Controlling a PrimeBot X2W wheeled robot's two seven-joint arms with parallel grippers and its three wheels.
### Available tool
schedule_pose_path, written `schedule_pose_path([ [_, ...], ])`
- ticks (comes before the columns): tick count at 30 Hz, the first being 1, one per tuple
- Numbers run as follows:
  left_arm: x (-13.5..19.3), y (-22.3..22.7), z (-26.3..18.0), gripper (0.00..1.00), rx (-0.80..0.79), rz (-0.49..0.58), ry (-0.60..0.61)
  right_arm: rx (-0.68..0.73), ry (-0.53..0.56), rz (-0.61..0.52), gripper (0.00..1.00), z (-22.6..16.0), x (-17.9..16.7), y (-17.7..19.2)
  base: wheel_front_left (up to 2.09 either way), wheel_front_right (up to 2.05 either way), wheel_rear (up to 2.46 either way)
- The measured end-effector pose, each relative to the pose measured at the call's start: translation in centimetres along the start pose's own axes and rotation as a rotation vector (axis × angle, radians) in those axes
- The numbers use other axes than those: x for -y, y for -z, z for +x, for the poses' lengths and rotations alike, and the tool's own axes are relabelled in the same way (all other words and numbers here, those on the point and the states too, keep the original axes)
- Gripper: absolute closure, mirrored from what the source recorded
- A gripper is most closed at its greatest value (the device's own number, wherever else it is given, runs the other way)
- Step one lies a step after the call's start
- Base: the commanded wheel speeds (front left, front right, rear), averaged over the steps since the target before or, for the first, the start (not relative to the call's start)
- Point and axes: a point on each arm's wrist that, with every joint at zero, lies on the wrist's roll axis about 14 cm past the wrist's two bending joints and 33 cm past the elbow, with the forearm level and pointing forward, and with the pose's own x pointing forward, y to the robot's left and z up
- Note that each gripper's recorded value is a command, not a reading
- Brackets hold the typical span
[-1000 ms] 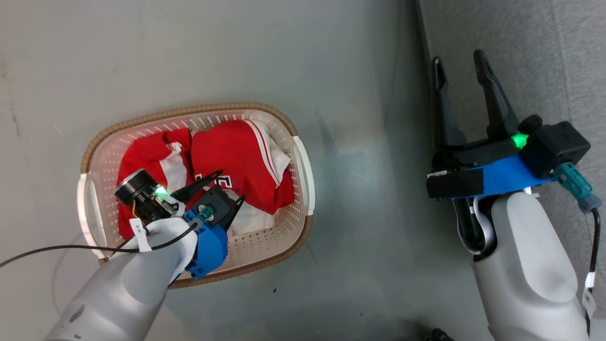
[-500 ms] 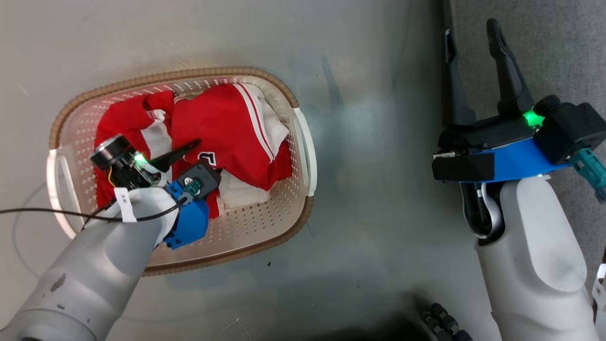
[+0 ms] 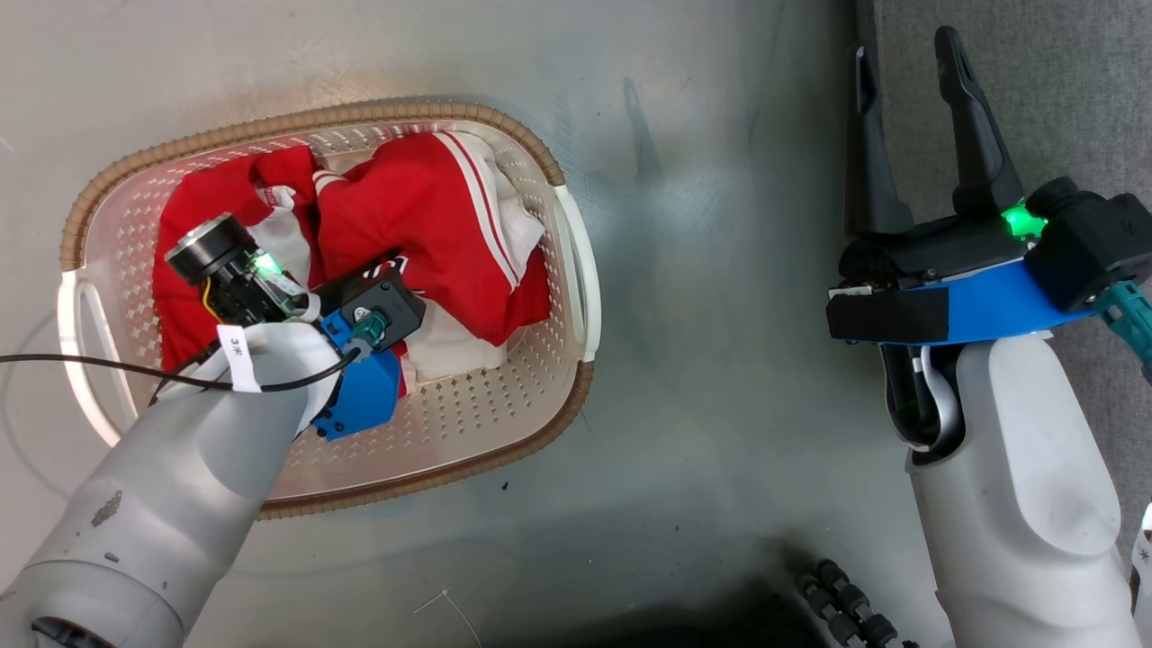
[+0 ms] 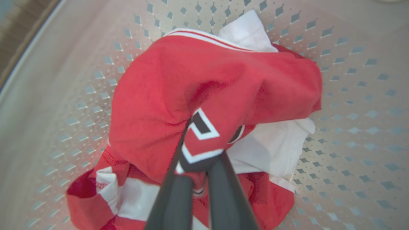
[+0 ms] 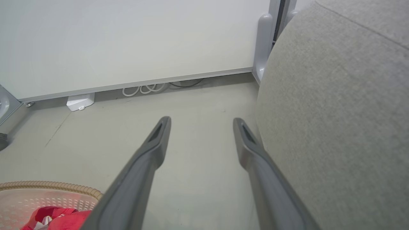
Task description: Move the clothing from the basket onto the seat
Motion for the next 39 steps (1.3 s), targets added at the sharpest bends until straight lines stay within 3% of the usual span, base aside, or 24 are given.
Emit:
schedule_pose_path([
  [17, -1.8, -8.2, -3.9, 1.00, 0.219, -0.110, -0.118, 0.058, -0.026, 0.021, 0.00, -0.7, -1.5, -3.6, 0.00, 0.00, 0.00],
  [39, -3.5, -21.2, -20.0, 1.00, 0.590, -0.151, -0.412, 0.182, -0.076, 0.031, 0.00, -7.7, -4.9, -11.9, 0.00, 0.00, 0.00],
])
